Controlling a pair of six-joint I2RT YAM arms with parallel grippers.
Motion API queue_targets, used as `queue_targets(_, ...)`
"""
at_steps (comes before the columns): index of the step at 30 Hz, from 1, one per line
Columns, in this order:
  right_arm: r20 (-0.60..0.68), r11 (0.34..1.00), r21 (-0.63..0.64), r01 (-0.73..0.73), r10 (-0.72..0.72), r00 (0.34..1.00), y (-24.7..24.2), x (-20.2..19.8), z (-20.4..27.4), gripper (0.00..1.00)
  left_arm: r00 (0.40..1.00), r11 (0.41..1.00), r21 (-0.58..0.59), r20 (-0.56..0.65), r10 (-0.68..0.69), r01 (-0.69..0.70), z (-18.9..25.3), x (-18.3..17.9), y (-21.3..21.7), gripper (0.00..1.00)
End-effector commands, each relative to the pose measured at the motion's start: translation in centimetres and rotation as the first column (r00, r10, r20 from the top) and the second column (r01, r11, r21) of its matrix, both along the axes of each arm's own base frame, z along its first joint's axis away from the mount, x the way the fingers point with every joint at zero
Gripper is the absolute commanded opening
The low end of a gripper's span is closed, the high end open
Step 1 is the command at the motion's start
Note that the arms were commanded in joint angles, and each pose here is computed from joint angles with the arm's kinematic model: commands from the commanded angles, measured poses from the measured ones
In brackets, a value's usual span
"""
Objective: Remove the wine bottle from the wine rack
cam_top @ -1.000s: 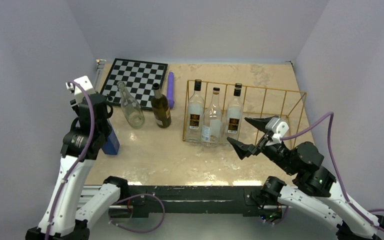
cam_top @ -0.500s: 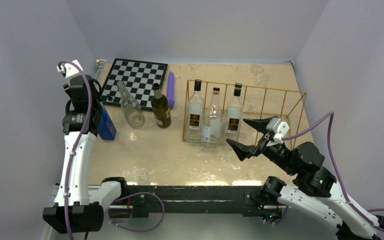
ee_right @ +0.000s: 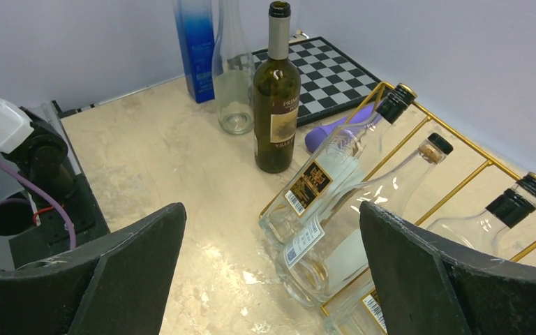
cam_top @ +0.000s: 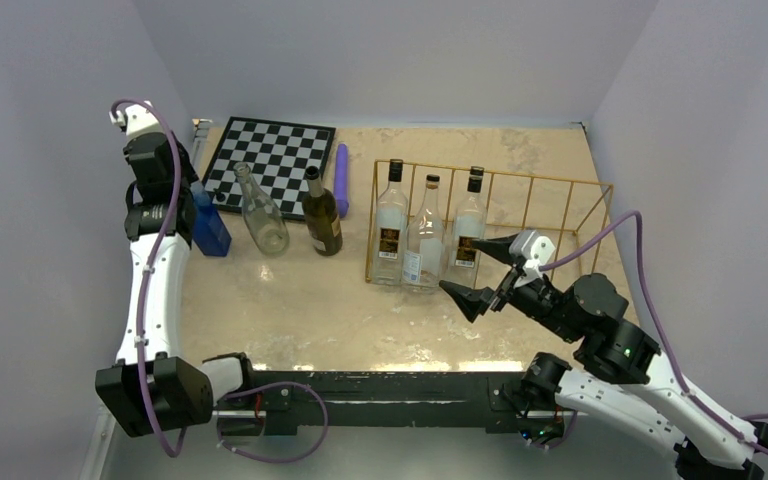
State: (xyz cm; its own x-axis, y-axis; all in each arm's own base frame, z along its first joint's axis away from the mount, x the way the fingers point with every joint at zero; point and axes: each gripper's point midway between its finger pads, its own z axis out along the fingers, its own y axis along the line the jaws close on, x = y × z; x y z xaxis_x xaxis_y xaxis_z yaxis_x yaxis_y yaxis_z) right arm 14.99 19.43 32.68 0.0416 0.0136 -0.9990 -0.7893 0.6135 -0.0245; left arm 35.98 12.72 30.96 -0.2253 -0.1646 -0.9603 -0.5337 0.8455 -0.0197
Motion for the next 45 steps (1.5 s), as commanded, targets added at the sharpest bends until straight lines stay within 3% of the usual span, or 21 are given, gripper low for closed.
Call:
queue_targets(1, 0.065, 0.998, 0.063, -0.004, 0.000, 0.998, 0.0, 0.0, 3.1, 0.99, 0.964, 0.997, 0.076, 0.263, -0.023, 0.003, 8.0, 1.7, 0.6, 0.00)
queue_targets(8, 0.062, 0.999, 0.039, 0.013, -0.016, 0.998, 0.1, 0.5, 2.8, 0.99, 0.982, 0.999, 0.049, 0.185, -0.028, 0.019, 6.5, 2.7, 0.6, 0.00)
queue_targets(9, 0.060, 0.999, 0.036, 0.016, -0.018, 0.998, 0.2, 0.6, 2.7, 0.99, 0.983, 0.999, 0.048, 0.180, -0.030, 0.021, 6.3, 2.7, 0.6, 0.05)
queue_targets(12, 0.056, 0.999, 0.035, 0.021, -0.023, 0.998, 0.2, 0.7, 2.6, 0.99, 0.985, 0.998, 0.050, 0.169, -0.038, 0.029, 6.4, 2.5, 0.4, 0.38)
queue_targets(14, 0.055, 0.999, 0.033, 0.026, -0.027, 0.998, 0.2, 0.8, 2.5, 0.99, 0.985, 0.999, 0.043, 0.168, -0.033, 0.026, 6.5, 2.3, 0.4, 0.54)
queue_targets(19, 0.048, 0.999, 0.030, 0.040, -0.041, 0.998, 0.3, 1.1, 2.3, 0.99, 0.981, 0.998, 0.023, 0.184, -0.062, 0.059, 7.3, 1.8, -0.4, 0.77)
queue_targets(27, 0.005, 0.996, 0.043, 0.072, -0.072, 0.997, 0.0, 1.5, 2.9, 0.99, 0.966, 0.993, 0.009, 0.232, -0.117, 0.118, 10.2, 0.3, -1.9, 0.91)
queue_targets(32, -0.097, 0.982, 0.082, 0.173, -0.165, 0.982, -0.3, 2.9, 2.2, 0.99, 0.940, 0.981, -0.056, 0.301, -0.163, 0.188, 12.5, -1.9, -4.1, 0.93)
queue_targets(34, -0.128, 0.965, 0.091, 0.245, -0.232, 0.964, -0.7, 4.0, 1.8, 0.99, 0.916, 0.946, -0.144, 0.327, -0.233, 0.292, 12.3, -2.5, -6.6, 0.93)
queue_targets(36, -0.150, 0.946, 0.090, 0.310, -0.295, 0.944, -1.2, 5.0, 1.6, 0.99, 0.865, 0.878, -0.187, 0.352, -0.358, 0.440, 12.1, -3.1, -9.9, 0.99)
queue_targets(42, -0.174, 0.913, 0.017, 0.408, -0.399, 0.901, -2.3, 6.2, 0.6, 0.99, 0.694, 0.702, -0.152, 0.397, -0.601, 0.696, 12.3, -6.1, -17.0, 0.99)
queue_targets(45, -0.159, 0.886, -0.001, 0.464, -0.458, 0.875, -3.0, 7.0, 0.2, 0.99, 0.558, 0.552, -0.138, 0.382, -0.737, 0.822, 11.5, -8.4, -21.7, 0.99)
